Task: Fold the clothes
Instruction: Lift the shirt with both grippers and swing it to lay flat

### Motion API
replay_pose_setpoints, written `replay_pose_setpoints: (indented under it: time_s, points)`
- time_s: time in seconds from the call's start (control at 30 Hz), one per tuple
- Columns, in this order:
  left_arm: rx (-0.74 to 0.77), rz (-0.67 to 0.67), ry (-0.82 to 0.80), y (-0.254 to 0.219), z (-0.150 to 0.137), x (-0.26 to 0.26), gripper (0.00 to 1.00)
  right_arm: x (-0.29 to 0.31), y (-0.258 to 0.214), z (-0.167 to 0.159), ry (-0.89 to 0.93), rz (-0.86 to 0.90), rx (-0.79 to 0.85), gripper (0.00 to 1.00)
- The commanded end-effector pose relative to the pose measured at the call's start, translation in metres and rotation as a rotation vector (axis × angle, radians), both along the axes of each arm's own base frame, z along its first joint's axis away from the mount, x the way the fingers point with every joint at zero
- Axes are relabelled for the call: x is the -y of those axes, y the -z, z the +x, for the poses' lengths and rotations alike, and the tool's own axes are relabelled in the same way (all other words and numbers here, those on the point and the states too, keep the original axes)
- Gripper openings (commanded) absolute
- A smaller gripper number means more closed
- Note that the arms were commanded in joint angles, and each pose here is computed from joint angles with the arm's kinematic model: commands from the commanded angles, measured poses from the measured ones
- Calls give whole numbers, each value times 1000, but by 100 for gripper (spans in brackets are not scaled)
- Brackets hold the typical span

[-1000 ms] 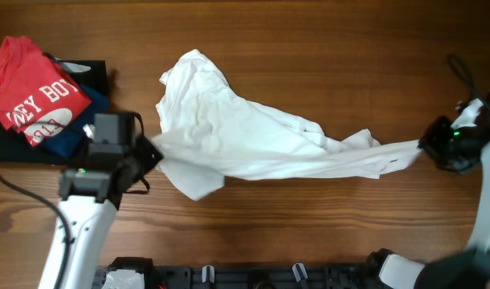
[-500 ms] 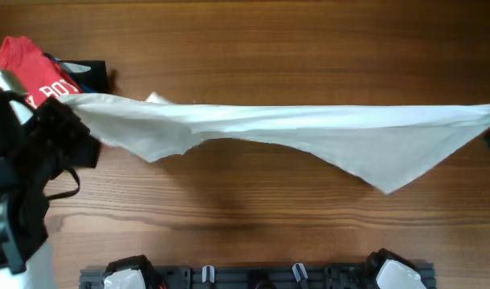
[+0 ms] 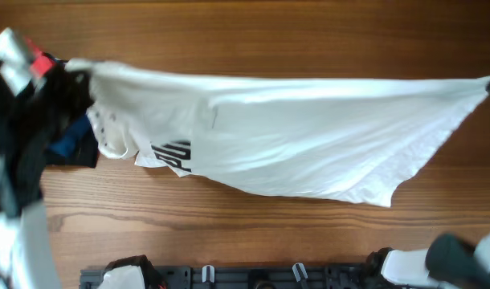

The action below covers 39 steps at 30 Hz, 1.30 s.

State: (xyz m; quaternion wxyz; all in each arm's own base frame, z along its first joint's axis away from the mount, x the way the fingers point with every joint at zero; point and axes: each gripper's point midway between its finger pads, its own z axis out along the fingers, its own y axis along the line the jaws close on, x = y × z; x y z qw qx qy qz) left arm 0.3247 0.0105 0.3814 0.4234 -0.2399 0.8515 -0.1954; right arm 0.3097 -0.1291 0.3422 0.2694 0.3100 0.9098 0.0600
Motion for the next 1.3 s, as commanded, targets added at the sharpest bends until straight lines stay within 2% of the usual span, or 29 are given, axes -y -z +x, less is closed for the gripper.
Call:
replay_pose_setpoints:
  time_s: [0.0, 0.07, 0.1, 0.17, 0.23, 0.3, 0.4, 0.47, 0.53, 0.63, 0.67, 0.8, 0.87, 0.97, 1.07, 1.17, 1.27]
  points:
    - [-3, 15, 121, 33, 85, 28, 4, 5, 43, 65, -117, 36, -21, 4]
    - [102, 19, 161, 39, 143, 40, 4, -2, 56, 121, -149, 93, 81, 4]
    - [154, 20, 164, 36, 160, 43, 4, -8, 51, 139, -153, 137, 145, 4]
    - [300, -15, 130, 5, 191, 39, 4, -23, -5, 174, -182, 218, 405, 4]
    - [485, -6, 105, -60, 194, 27, 4, -13, -71, 177, -150, 119, 593, 4]
    - [652, 25, 75, -136, 178, 11, 4, -4, -132, 163, -115, -13, 724, 4]
    - [738, 52, 66, -188, 152, 1, 4, -8, -171, 146, -134, -97, 792, 4]
    - [628, 53, 115, -168, 145, 10, 4, -7, -153, 141, -135, -106, 714, 4]
    - [340, 60, 175, -93, 141, 23, 4, 0, -104, 132, -121, -136, 519, 4]
    - [-74, 40, 258, 16, 122, 43, 4, 15, -41, 116, -85, -181, 247, 4]
    - [-205, 41, 296, 51, 114, 49, 4, 21, -9, 107, -75, -192, 112, 4]
    - [-749, 39, 416, 188, 65, 58, 4, 21, 95, 80, -74, -87, -258, 4]
    - [-922, 28, 413, 227, 41, 54, 4, 14, 137, 62, -110, -39, -389, 4]
    - [-1122, -20, 416, 266, -7, 53, 4, -1, 181, 30, -139, 52, -557, 4]
    - [-1216, -18, 413, 276, -45, 49, 4, -11, 203, 2, -160, 104, -674, 4]
    - [-1205, 19, 383, 272, -67, 42, 4, -11, 205, -15, -121, 127, -701, 4]
    - [-1110, 17, 318, 261, -81, 33, 4, -6, 198, -31, -60, 138, -683, 4]
